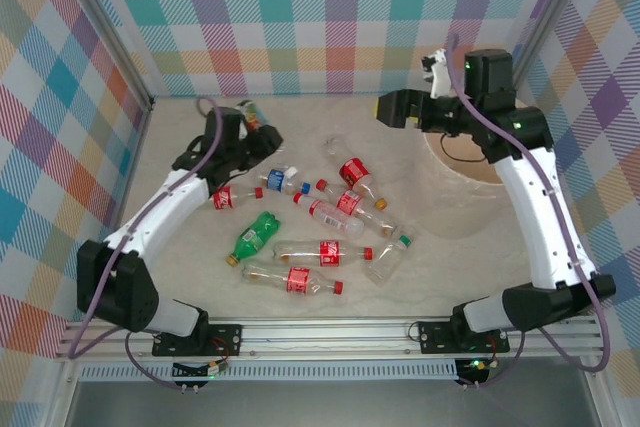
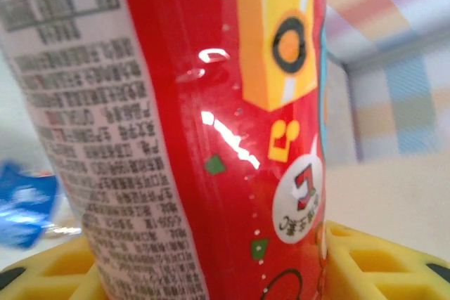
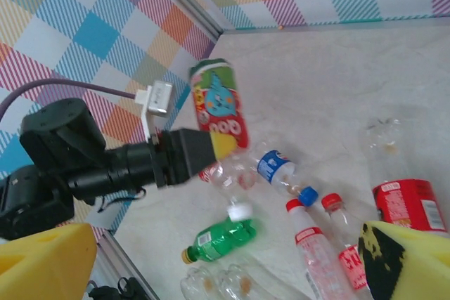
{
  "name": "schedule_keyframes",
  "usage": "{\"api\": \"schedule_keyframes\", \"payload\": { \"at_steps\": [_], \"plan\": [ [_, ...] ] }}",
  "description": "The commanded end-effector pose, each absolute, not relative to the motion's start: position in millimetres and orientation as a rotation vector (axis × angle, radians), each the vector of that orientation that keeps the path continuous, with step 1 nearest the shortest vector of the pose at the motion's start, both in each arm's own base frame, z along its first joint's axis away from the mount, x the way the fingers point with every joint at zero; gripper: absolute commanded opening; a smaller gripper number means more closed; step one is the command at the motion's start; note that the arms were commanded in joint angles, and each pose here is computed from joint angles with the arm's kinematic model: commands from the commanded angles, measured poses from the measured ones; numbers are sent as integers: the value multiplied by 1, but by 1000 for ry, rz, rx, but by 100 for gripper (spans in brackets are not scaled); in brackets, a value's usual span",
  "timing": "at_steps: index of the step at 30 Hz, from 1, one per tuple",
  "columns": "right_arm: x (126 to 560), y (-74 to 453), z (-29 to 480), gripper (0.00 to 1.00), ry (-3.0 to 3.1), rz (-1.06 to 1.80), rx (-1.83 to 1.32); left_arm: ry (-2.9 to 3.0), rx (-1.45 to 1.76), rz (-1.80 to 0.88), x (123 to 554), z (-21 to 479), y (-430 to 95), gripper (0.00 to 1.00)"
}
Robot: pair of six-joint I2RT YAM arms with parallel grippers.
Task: Put the plastic bottles in the bin
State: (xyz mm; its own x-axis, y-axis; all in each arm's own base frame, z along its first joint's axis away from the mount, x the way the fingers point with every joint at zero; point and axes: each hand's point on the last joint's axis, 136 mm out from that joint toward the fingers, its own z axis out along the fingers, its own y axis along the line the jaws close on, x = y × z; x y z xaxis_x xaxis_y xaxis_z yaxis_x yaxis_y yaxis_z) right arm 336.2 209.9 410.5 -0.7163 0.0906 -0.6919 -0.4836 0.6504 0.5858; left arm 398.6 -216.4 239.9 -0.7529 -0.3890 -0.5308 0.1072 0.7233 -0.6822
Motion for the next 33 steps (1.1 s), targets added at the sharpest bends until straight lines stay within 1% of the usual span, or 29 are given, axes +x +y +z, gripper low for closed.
{"api": "schedule_keyframes", "payload": {
  "at_steps": [1,5,9,14,21,22,25,28,31,33],
  "plan": [
    [346,228,411,95,2163,1104,-285,2026,185,-1179,384,302,-271,49],
    [357,243,393,94,2220,1156,-279,1979,379,-1278,363,306,-304,48],
    [367,252,381,91,2246,1181,-288,1967,478,-1335,351,305,-321,47],
    [374,261,365,89,2288,1210,-286,1950,552,-1362,341,308,-334,46],
    [370,289,346,89,2315,1248,-385,1955,599,-1380,333,307,-345,46],
    [369,291,345,88,2312,1256,-390,1955,605,-1382,331,307,-347,46],
    [372,289,338,75,2332,1229,-370,1944,614,-1385,328,310,-348,46],
    [372,285,339,66,2325,1198,-356,1937,610,-1377,326,312,-346,46],
    [372,284,340,65,2313,1196,-359,1923,622,-1384,323,315,-347,46],
    [372,285,338,62,2320,1201,-361,1917,621,-1386,323,317,-347,46]
  ]
}}
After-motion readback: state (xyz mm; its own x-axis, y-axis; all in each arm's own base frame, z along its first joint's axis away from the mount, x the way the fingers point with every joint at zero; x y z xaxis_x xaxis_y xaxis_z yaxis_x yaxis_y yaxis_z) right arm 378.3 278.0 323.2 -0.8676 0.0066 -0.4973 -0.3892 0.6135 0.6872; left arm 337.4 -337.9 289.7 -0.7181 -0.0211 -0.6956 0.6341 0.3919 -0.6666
